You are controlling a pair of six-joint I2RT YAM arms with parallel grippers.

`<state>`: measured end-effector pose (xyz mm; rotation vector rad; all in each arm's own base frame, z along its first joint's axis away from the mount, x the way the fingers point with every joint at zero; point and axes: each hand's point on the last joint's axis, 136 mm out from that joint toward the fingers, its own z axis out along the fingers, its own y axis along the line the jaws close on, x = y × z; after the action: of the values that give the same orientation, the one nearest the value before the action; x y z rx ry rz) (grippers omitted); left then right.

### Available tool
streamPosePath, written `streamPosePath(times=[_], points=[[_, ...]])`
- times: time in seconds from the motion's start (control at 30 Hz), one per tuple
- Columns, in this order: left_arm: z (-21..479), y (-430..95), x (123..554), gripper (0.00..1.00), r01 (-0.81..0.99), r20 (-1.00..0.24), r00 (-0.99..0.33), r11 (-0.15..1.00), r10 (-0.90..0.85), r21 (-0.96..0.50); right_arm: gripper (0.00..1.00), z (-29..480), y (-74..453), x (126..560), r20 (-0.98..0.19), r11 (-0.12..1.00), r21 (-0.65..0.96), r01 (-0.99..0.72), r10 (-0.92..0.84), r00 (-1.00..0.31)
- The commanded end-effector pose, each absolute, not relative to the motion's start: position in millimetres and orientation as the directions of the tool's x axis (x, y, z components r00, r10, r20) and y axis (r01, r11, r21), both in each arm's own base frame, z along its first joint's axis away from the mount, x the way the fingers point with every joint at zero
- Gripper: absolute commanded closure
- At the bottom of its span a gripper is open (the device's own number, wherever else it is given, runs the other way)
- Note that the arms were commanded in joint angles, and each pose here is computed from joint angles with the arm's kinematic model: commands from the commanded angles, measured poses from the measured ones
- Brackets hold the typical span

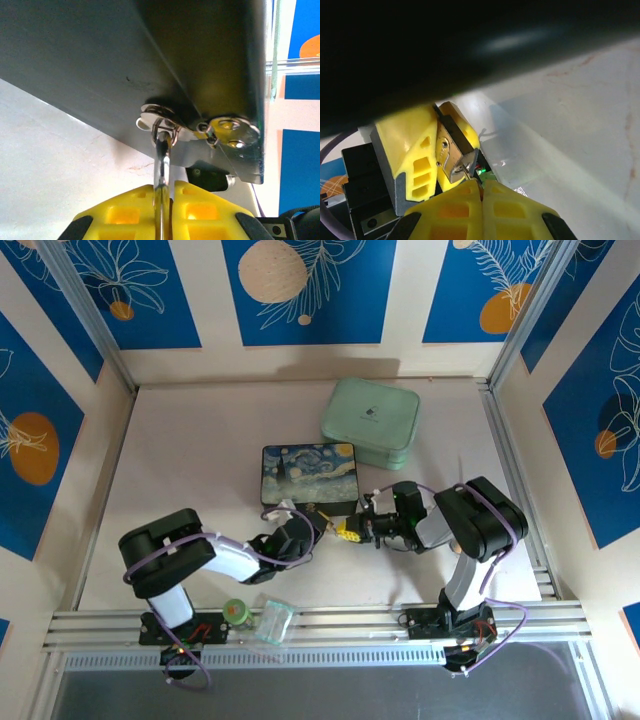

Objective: Unlock the padlock with the key

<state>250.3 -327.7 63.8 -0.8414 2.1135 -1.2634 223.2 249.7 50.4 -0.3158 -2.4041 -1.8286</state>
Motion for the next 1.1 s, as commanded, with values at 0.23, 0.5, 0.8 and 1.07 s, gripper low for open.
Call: streamPosePath(times=[0.23, 0.5, 0.8, 1.07], points=[[90, -359, 240, 1.0, -0.188, -0.038, -0.738, 0.259, -0.674, -0.947, 1.0, 63, 262, 241, 0.151, 0.243, 0.953, 0.179, 0.131, -0.98], [89, -362, 239, 1.0, -0.189, -0.037, -0.744, 0.264, -0.667, -0.946, 0.99, 80, 269, 248, 0.082, 0.241, 0.963, 0.121, 0.165, -0.983], [87, -353, 239, 1.0, -0.195, -0.057, -0.727, 0.286, -0.684, -0.938, 0.96, 80, 268, 246, 0.065, 0.279, 0.954, 0.108, 0.161, -0.985], [88, -355, 240, 1.0, -0.194, -0.057, -0.732, 0.288, -0.679, -0.938, 0.92, 84, 278, 244, 0.056, 0.279, 0.956, 0.09, 0.13, -0.99]])
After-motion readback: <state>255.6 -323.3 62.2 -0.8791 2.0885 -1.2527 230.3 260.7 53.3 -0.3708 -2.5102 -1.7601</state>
